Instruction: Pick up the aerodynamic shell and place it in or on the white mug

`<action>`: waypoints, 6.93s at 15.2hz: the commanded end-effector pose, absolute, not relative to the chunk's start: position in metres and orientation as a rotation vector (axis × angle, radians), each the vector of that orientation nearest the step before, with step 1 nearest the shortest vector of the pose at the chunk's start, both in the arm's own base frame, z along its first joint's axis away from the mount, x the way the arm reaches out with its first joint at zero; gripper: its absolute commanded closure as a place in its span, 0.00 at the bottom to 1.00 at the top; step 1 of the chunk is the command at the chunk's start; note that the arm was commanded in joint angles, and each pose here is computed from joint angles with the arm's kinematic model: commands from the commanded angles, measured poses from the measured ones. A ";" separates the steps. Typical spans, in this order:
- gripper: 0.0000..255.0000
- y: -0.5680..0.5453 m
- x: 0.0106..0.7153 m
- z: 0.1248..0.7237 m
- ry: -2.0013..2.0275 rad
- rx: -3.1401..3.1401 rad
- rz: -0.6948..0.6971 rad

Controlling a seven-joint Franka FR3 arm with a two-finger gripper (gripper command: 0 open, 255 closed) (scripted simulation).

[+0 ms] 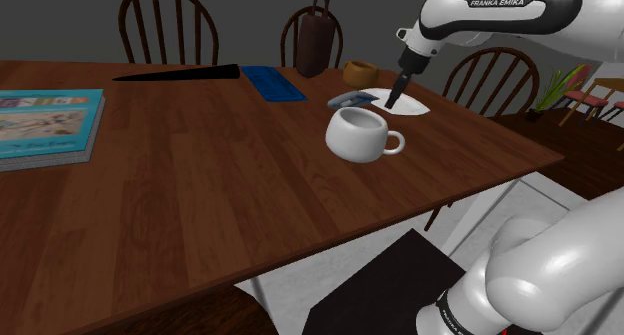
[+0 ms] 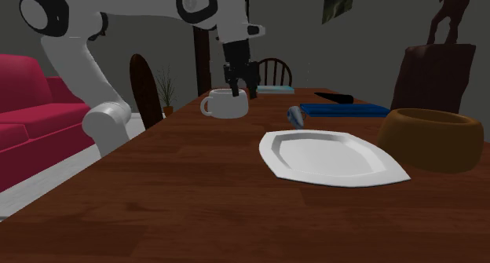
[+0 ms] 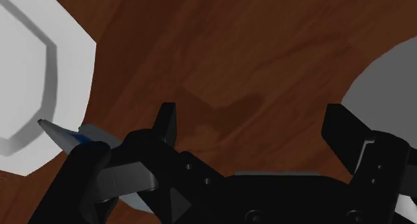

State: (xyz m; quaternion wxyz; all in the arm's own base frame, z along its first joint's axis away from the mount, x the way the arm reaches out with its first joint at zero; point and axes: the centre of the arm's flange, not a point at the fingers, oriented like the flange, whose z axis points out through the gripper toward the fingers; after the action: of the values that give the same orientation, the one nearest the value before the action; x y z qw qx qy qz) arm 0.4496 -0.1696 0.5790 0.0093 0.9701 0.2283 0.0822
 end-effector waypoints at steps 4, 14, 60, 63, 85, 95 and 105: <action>0.00 -0.202 0.507 0.576 0.980 2.953 0.269; 0.00 -0.229 0.602 0.562 1.343 2.808 0.284; 1.00 -0.227 0.607 0.654 1.343 2.808 0.284; 1.00 -0.227 0.607 0.670 1.343 2.808 0.284; 1.00 -0.097 0.459 0.725 1.343 2.808 0.284; 1.00 -0.029 0.381 0.725 1.343 2.808 0.284; 1.00 -0.029 0.381 0.672 1.343 2.808 0.284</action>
State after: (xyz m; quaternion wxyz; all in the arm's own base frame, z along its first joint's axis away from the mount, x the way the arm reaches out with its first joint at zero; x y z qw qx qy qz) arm 0.3818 -0.0297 0.6782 0.0079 0.8984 0.4297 0.0906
